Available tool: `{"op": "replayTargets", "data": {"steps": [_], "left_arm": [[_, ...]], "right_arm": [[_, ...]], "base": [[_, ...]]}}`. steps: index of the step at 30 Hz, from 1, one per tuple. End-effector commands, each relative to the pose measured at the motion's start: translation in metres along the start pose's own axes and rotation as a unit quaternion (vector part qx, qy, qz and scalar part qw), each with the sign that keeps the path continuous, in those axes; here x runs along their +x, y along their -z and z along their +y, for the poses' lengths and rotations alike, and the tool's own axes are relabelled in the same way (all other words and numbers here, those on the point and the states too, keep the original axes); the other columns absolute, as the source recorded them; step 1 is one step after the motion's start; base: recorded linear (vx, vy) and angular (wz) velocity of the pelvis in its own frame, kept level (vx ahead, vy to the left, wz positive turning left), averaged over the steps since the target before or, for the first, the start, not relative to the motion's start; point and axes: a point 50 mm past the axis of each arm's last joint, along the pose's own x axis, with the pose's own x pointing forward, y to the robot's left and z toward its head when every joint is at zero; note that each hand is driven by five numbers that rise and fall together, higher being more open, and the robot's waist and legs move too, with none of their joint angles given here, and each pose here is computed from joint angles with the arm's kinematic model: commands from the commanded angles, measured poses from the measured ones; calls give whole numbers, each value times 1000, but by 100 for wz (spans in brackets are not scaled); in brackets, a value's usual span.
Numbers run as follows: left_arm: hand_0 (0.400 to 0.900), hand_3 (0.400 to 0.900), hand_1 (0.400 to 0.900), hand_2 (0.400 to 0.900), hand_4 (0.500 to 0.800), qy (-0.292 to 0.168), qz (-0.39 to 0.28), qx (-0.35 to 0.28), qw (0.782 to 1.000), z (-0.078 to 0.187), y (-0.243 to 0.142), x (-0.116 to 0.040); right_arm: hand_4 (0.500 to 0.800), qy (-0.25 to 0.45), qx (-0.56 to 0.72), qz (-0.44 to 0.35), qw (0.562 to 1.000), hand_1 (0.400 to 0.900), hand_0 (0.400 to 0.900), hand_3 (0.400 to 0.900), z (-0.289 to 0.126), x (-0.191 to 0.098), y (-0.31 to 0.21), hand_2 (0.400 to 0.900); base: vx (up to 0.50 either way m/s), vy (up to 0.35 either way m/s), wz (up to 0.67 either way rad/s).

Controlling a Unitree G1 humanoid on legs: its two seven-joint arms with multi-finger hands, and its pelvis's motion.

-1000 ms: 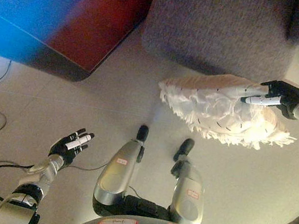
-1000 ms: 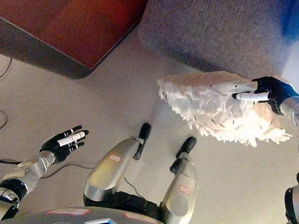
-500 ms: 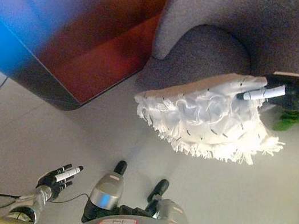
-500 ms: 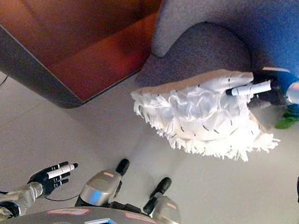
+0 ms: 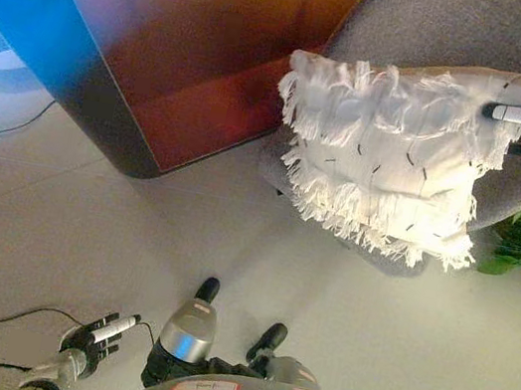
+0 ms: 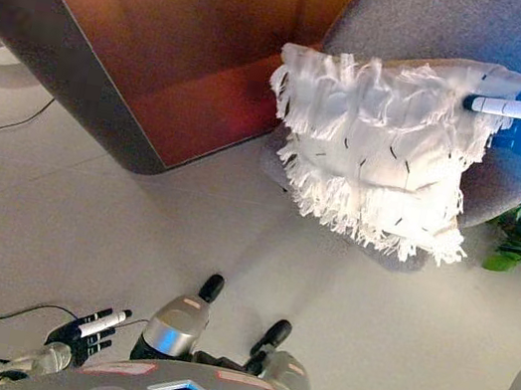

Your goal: Pick up the pillow and put it on the sofa.

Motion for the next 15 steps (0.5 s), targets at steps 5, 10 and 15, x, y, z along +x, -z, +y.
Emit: {"op": "replayTargets", "data": {"steps": [5,10,15], "left_arm": [[900,900,900,900,800,-18,-10,47,999,20,-3,-6],[900,900,900,900,800,-10,-30,42,999,17,-15,-4],[900,900,900,900,800,-5,-41,36,998,16,-19,-4]], "right_arm": [[800,151,61,-194,967,900,900,900,-33,-61,-95,900],[800,167,63,-178,968,900,900,900,-40,-65,-91,900],[800,178,72,-165,967,900,900,900,-50,-67,-81,900]], "base": [[-43,-49,-1],[-117,-47,-8],[-49,-18,-8]]}}
